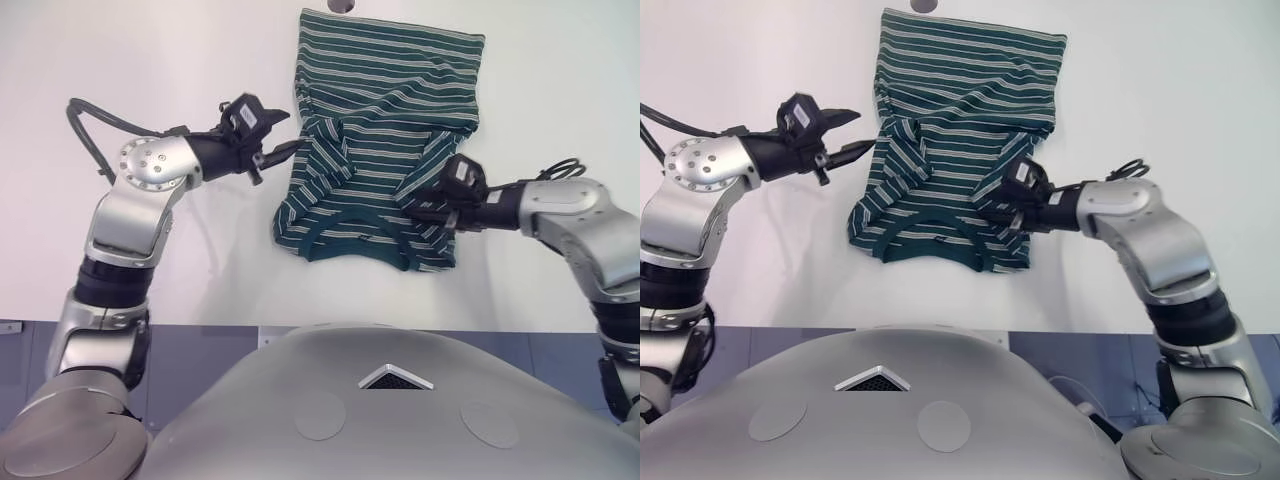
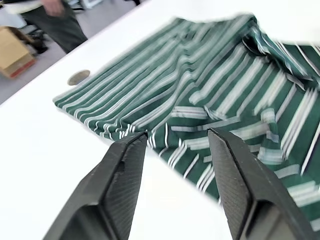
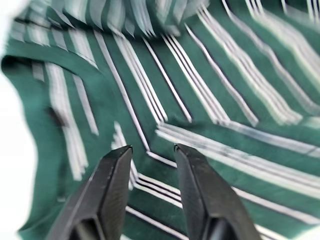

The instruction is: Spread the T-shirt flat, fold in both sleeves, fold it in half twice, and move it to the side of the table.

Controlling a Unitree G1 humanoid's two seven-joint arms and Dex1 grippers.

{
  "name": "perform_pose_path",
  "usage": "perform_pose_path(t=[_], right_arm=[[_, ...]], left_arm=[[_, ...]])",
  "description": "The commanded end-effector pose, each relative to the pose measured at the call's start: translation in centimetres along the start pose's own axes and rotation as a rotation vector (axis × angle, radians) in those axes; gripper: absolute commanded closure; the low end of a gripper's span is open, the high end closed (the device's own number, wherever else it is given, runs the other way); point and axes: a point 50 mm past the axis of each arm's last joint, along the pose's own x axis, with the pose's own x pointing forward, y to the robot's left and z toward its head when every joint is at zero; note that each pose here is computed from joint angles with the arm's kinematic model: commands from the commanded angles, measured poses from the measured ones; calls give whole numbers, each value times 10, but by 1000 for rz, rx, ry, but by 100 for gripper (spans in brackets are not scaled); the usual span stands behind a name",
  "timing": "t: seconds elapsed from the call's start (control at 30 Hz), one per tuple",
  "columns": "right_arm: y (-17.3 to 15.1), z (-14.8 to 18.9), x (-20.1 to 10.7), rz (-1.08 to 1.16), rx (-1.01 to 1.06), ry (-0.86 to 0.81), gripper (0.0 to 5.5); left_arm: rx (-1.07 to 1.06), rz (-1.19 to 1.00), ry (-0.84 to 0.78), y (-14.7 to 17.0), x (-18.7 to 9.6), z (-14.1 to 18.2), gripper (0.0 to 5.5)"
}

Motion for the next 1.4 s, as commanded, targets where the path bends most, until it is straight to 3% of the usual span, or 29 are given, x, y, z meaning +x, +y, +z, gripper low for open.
perform_pose_path(t=[0.03, 0.17, 0.23, 0.4, 0.7, 0.87, 0.97, 1.13, 1.3, 1.4], right_arm=[[-13, 2, -38, -89, -251, 39, 396], [-9, -36, -49, -2, -682, 276, 396], [-1, -48, -47, 63, -760, 261, 396], [5, -89, -33, 101, -888, 250, 396], [26, -91, -15, 182, -969, 132, 396], [22, -89, -12, 169, -754, 146, 476], [22, -83, -11, 179, -612, 134, 542], [34, -73, -25, 310, -307, 129, 550], [33, -59, -40, 341, -86, 96, 550], [19, -38, -44, 299, 77, -46, 550]], left_arm=[[317, -160, 140, -2, -24, -22, 273], [597, -225, 98, -6, -31, -39, 273], [666, -295, 80, -15, -30, -49, 273], [712, -423, 3, -45, -16, -67, 273], [855, -560, -134, -74, 9, -71, 273], [705, -637, -47, -78, 12, -75, 372], [449, -787, 80, -87, -2, -68, 441], [7, -863, 153, -88, -26, -41, 542], [-225, -745, 152, -78, -34, -31, 549], [-417, -695, 42, -66, -33, -15, 549]])
